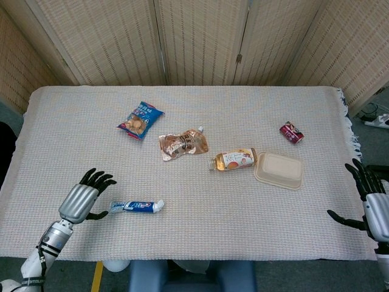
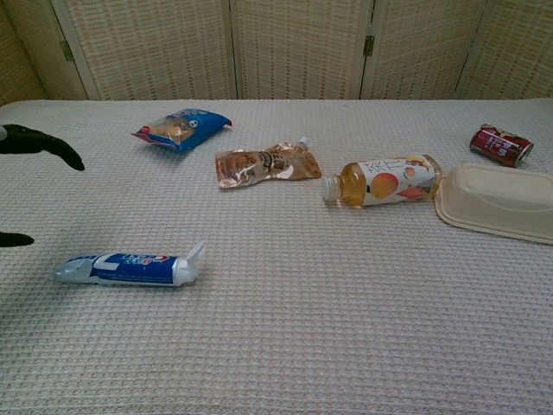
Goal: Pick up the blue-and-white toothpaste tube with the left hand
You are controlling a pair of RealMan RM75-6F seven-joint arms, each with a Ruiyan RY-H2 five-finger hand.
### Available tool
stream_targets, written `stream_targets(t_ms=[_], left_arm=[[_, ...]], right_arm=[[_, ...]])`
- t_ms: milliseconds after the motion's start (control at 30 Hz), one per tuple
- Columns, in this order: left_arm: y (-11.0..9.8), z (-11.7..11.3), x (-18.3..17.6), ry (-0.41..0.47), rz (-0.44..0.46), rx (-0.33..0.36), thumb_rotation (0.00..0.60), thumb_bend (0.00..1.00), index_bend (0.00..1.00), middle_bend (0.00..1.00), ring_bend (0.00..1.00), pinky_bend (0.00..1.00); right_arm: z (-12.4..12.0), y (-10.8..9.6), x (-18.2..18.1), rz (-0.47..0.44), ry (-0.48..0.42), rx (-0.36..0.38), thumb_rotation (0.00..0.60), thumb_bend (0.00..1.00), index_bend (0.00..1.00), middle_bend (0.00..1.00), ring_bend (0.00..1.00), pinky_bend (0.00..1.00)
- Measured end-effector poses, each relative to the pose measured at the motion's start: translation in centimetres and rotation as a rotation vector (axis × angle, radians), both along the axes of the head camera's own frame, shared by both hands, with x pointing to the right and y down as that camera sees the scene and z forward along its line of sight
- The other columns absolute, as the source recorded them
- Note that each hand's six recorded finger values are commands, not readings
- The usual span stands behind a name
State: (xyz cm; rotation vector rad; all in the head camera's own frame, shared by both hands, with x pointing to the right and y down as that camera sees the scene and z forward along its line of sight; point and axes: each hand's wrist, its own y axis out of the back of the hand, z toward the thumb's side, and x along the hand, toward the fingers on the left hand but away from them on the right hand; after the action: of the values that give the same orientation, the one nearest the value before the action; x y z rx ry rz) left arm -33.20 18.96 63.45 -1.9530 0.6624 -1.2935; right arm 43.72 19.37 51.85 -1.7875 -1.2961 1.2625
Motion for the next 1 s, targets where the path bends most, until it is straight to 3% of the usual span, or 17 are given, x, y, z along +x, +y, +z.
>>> stream_targets(t_ms=[267,633,1000], left_arm=[[0.5,3.6,3.1,-0.033,0.066,-0.091,0.600,0.33,0.33,0.31,0.21,0.05],[1.8,6.2,5.4,-0.070,0.090,-0.157,0.600,0.33,0.33,0.32,0.23,0.06],[1.8,7.6,6.2,-0.071,0.055,-0.134,0.600,0.32,0.43,0.40,0.31,0.12]], right_arm=[[0.1,0.1,0.3,0.010,-0.005,-0.003,0.599,0.06,0.00,0.00,0.00,0.00],[0.2,0.2,0.5,0.008,-0.010,-0.005,0.600,0.06,0.00,0.00,0.00,0.00],[0.4,0.3,0.8,0.013,-0.009,-0.011,0.599,0.06,0.00,0.00,0.00,0.00]])
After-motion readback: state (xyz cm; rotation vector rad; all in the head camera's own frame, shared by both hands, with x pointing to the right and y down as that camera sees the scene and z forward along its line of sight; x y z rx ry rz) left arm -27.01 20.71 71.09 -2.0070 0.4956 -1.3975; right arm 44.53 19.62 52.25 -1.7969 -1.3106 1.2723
